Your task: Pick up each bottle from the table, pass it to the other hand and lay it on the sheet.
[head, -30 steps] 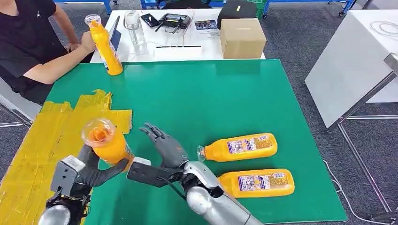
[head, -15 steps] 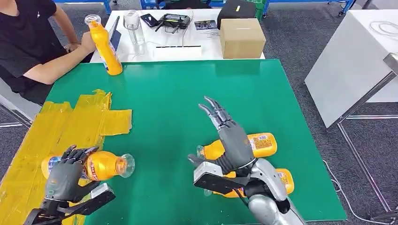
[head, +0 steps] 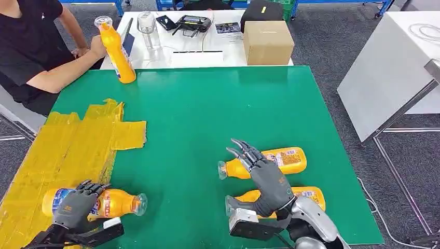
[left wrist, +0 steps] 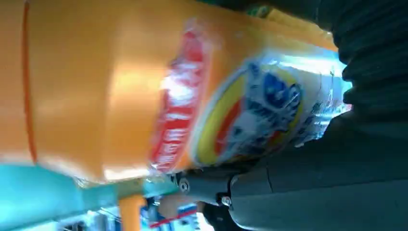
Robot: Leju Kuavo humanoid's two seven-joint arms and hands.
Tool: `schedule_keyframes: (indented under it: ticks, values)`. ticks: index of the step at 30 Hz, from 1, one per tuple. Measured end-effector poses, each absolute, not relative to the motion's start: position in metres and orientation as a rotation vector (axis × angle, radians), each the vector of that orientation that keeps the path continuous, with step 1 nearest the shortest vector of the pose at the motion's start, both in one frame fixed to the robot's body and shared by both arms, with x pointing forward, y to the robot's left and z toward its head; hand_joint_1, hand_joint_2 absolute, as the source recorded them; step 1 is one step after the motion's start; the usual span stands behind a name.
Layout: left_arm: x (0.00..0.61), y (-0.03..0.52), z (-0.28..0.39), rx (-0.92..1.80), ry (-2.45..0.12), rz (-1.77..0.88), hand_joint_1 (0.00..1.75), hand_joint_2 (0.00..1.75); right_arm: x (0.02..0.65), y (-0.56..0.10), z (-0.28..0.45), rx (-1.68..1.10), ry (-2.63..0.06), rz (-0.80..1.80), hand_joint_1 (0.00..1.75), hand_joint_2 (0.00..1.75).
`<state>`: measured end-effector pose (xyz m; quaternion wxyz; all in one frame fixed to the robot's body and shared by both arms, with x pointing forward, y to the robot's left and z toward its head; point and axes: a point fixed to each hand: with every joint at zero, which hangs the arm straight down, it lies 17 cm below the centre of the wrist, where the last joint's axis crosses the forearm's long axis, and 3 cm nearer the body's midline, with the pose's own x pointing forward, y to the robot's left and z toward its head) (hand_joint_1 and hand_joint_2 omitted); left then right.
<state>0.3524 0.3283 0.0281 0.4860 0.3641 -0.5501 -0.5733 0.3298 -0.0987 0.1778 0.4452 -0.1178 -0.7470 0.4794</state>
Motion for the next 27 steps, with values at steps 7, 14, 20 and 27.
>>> schedule_keyframes:
  ticks: [7,14,20,27]
  values:
    - [0.357,0.345,0.02,0.898,-1.289,-1.404,0.0,1.75,0.304,-0.118,0.149,-0.281,-1.758,1.278,0.0,1.75]
    - [0.355,0.349,0.019,0.857,-1.291,-1.376,0.0,1.75,0.286,-0.141,0.126,-0.259,-1.653,1.324,0.0,1.75]
    - [0.342,0.34,0.035,0.717,-1.414,-1.231,0.0,0.0,0.286,-0.166,0.116,-0.332,-1.582,1.34,0.0,1.75]
    - [0.341,0.299,0.109,0.456,-1.715,-0.813,0.0,0.0,0.276,-0.199,0.102,-0.437,-1.474,1.296,0.0,1.75]
